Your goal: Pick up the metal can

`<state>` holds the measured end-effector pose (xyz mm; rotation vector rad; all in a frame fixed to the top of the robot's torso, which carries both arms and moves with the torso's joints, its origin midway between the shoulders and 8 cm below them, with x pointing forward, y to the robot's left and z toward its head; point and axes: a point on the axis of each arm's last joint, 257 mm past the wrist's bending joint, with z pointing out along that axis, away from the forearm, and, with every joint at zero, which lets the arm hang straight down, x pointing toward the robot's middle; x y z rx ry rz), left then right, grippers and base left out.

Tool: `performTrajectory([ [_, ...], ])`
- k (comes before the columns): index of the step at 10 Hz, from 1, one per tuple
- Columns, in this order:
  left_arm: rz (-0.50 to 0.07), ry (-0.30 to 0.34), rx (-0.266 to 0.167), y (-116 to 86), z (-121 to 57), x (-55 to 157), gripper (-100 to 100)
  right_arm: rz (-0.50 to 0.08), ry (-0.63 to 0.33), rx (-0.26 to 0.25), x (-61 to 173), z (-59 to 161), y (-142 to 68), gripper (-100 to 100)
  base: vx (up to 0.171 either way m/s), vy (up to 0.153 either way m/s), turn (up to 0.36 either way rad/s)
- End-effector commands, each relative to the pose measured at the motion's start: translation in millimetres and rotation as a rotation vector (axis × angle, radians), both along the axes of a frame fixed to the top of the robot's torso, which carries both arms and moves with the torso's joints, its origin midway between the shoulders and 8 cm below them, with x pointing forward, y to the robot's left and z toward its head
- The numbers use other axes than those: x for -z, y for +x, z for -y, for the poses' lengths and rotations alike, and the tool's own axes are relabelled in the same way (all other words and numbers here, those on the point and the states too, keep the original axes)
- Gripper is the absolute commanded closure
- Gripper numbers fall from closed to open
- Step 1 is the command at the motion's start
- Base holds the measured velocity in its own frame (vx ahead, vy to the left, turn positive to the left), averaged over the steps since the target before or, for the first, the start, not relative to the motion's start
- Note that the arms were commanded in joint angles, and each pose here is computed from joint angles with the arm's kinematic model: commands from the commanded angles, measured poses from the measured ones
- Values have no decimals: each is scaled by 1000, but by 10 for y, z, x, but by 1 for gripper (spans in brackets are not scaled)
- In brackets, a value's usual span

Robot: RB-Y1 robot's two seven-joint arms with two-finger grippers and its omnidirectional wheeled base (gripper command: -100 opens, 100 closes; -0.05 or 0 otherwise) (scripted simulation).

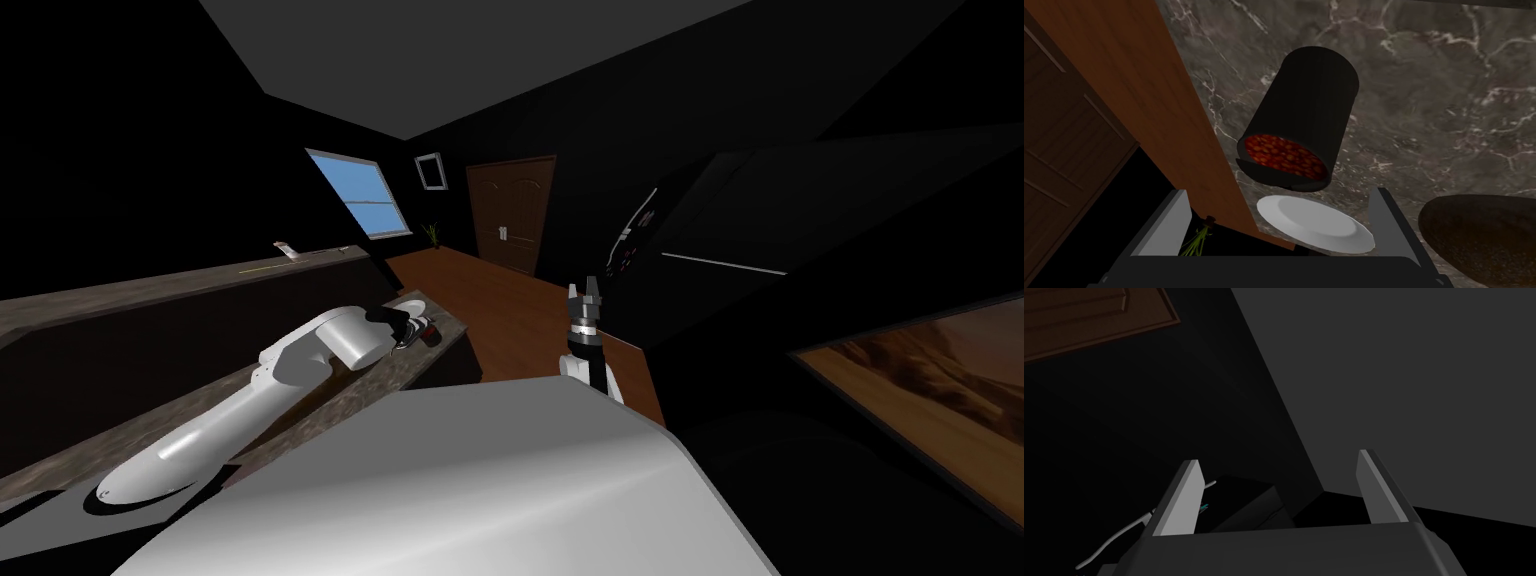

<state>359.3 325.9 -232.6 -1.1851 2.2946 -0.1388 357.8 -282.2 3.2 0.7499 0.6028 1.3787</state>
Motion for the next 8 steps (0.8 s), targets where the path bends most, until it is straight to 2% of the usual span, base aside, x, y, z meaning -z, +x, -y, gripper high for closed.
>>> performTrajectory([
  [1, 0, 0, 0, 0, 0, 0, -100, 0, 0, 0, 0, 0, 0, 0, 6, -10, 18],
  [2, -6, 3, -1, -9, -8, 11, 0, 0, 0, 0, 0, 0, 0, 0, 0, 0, 0],
  [3, -8, 3, 18, 28, -29, 31, -100, 0, 0, 0, 0, 0, 0, 0, 13, -25, 119],
  [8, -13, 3, 73, 134, -103, 94, -100, 0, 0, 0, 0, -1, 0, 0, 30, -56, 103],
])
